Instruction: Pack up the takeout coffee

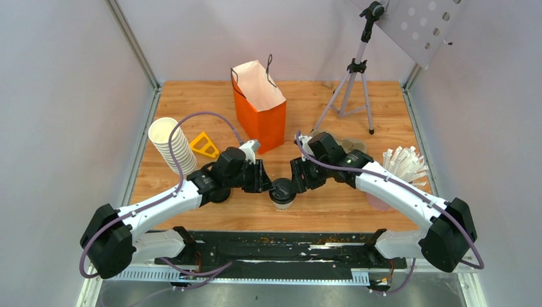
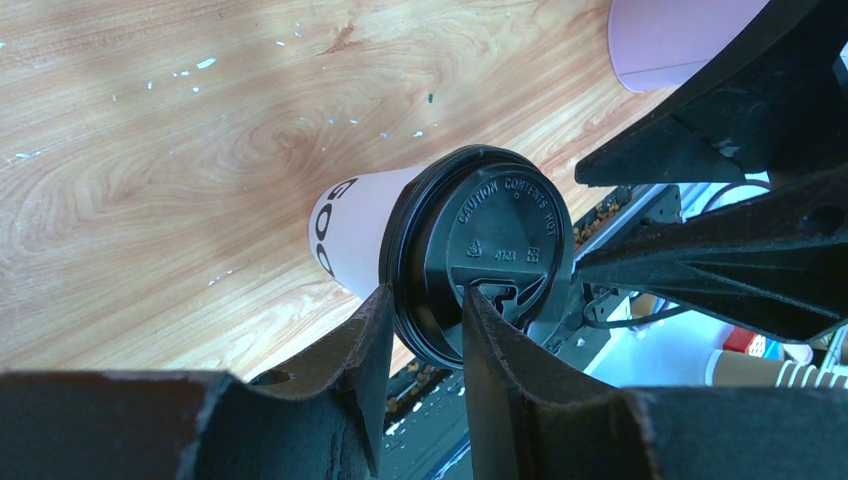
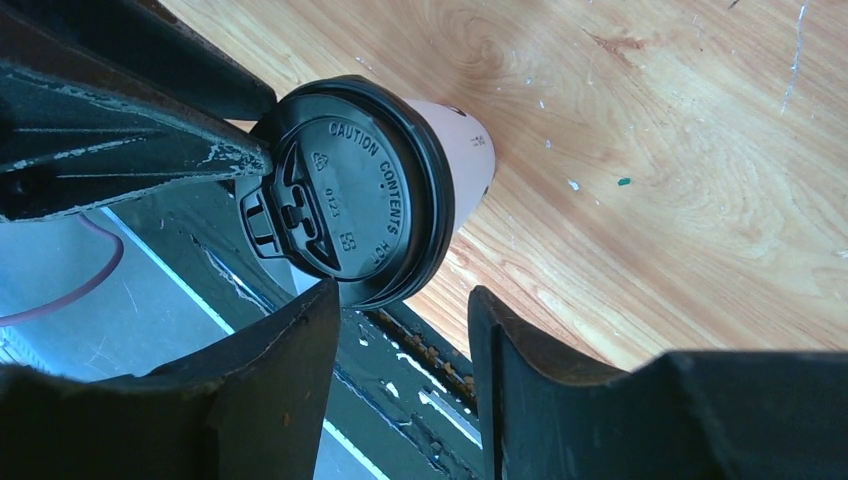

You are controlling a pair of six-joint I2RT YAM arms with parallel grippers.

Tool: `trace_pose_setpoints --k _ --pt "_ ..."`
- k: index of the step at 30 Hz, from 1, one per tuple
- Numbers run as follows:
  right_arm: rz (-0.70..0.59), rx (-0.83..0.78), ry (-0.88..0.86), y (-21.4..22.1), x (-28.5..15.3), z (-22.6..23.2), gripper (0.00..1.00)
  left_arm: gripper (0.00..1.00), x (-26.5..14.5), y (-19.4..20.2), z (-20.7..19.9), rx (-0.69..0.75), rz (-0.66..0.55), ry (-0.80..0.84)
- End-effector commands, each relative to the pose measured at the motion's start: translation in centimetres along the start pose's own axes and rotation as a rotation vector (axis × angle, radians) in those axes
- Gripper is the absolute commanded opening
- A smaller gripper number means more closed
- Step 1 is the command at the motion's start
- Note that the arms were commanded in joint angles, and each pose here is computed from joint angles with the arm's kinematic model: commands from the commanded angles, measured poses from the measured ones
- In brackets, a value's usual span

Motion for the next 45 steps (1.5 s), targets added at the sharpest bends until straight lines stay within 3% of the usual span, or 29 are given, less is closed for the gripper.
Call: trace_pose_setpoints --k 1,30,45 --pt "-0.034 -0.003 -0.044 -1.15 0.03 -0.08 0.50 0.38 0.23 0.37 0.08 0.030 0.010 0.005" --pt "0.043 0.061 -0.134 -0.64 -0.14 -0.68 0.64 0.38 0.27 1.13 0.43 0.043 0.007 -0.009" --pt "0.048 0.092 -0.188 -0.75 0.14 -0.48 0.60 0.38 -0.59 0.90 0.26 0.051 -0.017 -0.013"
Point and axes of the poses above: each gripper's point midway between its finger pads, its own x axis out along the fingers, its own z axis along the line the jaws close on, y = z × x, the point moved 8 cm from there along -x, back along the fingers, and after that the axes turned 10 degrees about x, right-handed, at the moved point
